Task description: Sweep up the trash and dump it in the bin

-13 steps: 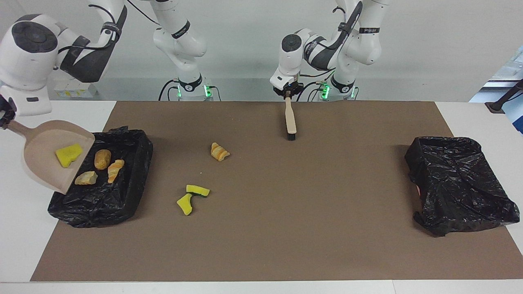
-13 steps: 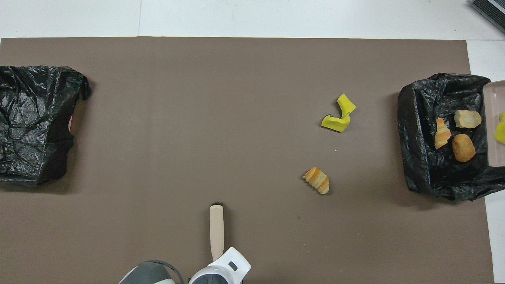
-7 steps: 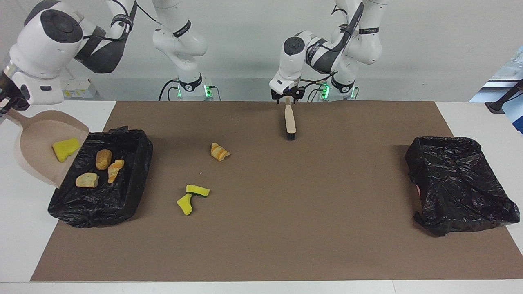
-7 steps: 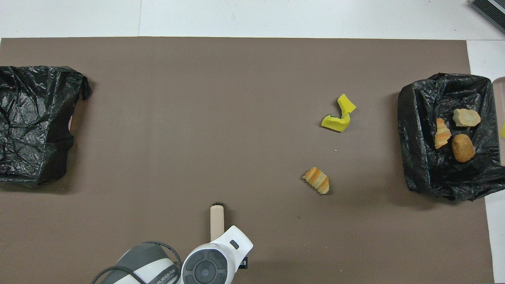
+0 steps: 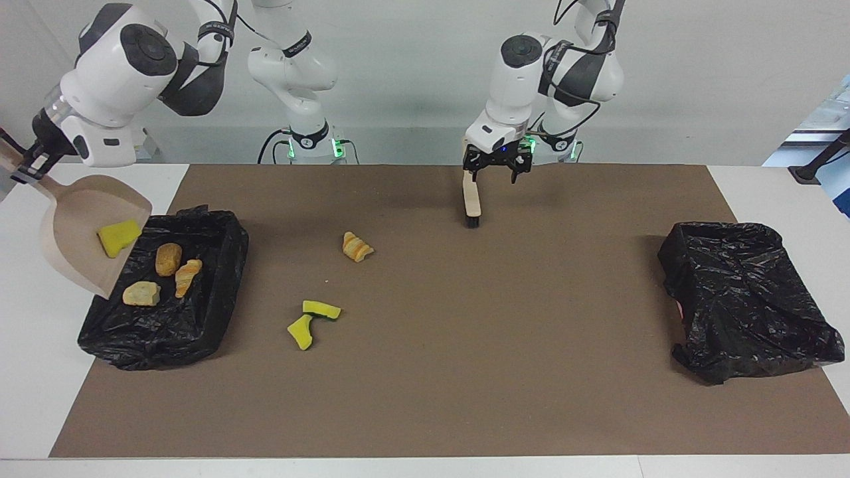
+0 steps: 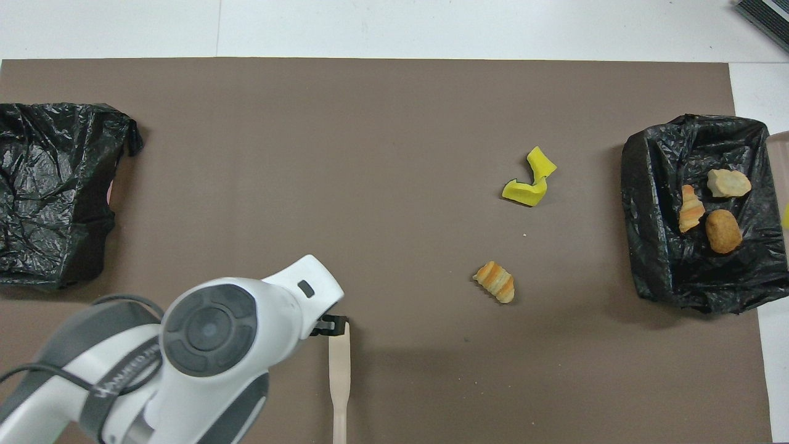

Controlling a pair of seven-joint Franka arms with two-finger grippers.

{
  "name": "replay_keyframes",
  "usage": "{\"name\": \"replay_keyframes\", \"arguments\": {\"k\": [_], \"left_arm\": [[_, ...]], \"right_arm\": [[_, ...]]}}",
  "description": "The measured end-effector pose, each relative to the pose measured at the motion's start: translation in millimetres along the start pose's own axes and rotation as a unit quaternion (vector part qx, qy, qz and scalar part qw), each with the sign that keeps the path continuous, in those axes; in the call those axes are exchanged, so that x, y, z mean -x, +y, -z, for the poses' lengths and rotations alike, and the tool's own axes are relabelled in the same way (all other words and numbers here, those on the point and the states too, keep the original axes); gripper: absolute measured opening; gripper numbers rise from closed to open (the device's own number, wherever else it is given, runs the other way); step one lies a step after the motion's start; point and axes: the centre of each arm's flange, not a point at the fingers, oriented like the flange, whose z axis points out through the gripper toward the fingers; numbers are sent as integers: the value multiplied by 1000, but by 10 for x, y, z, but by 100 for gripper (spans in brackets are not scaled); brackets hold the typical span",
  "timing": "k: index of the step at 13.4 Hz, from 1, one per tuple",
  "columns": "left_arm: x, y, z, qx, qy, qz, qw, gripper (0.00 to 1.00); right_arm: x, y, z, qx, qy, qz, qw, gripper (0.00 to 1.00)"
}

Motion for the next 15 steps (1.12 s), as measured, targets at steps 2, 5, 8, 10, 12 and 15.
{"name": "replay_keyframes", "arguments": {"k": [2, 5, 8, 10, 12, 15], "left_arm": [[-247, -384, 337, 0, 25, -17, 1000, 100], [-457, -890, 728, -5, 46, -49, 998, 100], [-543, -1386, 1172, -10, 48, -77, 996, 100], [-570, -1621, 1468, -12, 48, -84, 995, 100], [-633, -1766, 1670, -13, 37, -80, 996, 100], [-816, -1926, 1764, -13, 28, -67, 997, 100]], "right_arm": [[75, -9, 71, 9, -3, 18, 1000, 33], [-136, 93, 152, 30, -20, 34, 999, 33], [-588, 169, 136, 33, -43, 31, 998, 33], [-607, 170, 102, 32, -53, 36, 997, 33], [-404, 140, 138, 34, -62, 51, 996, 33], [-340, 131, 197, 45, -56, 61, 996, 33]]}}
